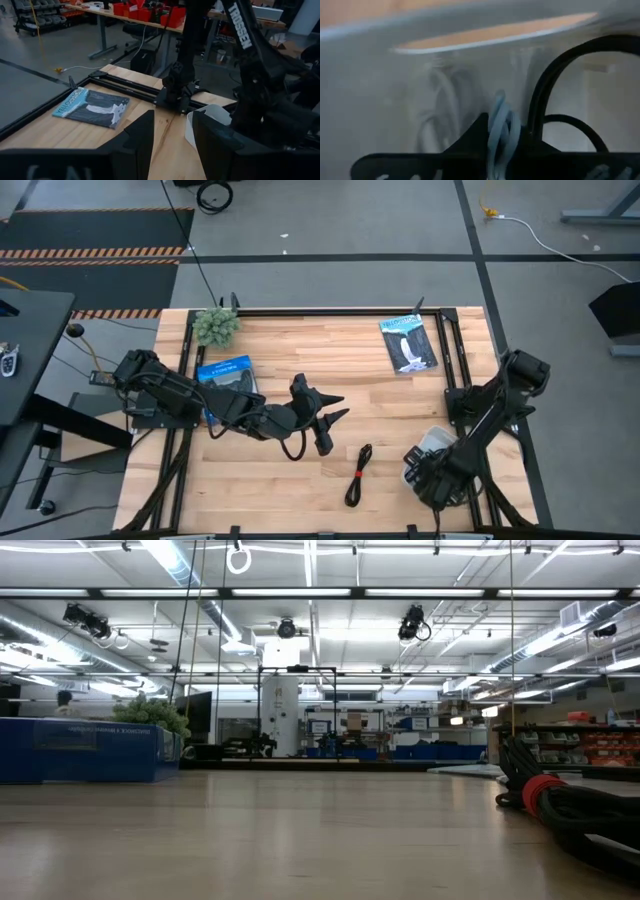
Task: Pick and place USB-C Cables
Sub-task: Put the blue charger cable into the white bin, then put the black charger cable into the white bin
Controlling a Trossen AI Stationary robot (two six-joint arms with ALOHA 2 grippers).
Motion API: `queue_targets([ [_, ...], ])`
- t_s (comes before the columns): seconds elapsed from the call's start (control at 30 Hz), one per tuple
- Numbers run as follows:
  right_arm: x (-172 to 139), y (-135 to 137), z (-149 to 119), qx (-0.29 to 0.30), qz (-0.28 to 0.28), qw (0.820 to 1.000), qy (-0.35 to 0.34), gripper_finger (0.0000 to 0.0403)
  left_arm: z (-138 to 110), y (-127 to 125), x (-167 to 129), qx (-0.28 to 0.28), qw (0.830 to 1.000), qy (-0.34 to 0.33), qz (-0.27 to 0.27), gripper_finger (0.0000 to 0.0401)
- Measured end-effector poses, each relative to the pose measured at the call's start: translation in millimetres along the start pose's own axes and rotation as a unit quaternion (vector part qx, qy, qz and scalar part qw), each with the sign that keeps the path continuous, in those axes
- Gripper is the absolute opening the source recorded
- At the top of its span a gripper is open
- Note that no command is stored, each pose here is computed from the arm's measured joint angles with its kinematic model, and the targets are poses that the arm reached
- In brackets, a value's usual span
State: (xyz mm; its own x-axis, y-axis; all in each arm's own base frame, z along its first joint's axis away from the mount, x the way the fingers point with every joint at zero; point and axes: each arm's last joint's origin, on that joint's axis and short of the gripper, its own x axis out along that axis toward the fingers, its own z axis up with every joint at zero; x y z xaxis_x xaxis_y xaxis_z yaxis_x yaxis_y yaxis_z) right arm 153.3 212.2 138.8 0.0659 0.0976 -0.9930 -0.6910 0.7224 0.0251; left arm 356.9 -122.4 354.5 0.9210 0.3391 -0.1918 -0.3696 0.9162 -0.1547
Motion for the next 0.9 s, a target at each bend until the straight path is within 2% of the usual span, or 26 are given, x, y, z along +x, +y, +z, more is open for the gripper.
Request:
queue_targets([
  [0.2, 11, 0, 3, 0.03, -0.006, 0.999, 0.012, 0.0077, 0, -1, -1, 0.0, 1.0, 0.0, -0.002, 0.0141],
  [0.37, 1, 0, 5, 0.044, -0.002, 0.999, -0.025, 0.0126, -1, -1, -1, 0.0, 1.0, 0.001, -0.003, 0.0141],
  [0.53, -9, -1, 1, 0.072, -0.013, 0.997, -0.033, 0.0169, -1, -1, -1, 0.0, 1.0, 0.001, -0.002, 0.0141],
  [0.7, -35, -1, 2, 0.108, -0.011, 0.994, -0.024, 0.0204, -4, -1, -2, -0.005, 1.0, 0.018, -0.008, 0.0141],
  [0.9, -78, -1, 2, 0.111, -0.013, 0.992, -0.051, 0.0227, -20, -3, 2, -0.082, 0.989, 0.1, -0.067, 0.0142],
])
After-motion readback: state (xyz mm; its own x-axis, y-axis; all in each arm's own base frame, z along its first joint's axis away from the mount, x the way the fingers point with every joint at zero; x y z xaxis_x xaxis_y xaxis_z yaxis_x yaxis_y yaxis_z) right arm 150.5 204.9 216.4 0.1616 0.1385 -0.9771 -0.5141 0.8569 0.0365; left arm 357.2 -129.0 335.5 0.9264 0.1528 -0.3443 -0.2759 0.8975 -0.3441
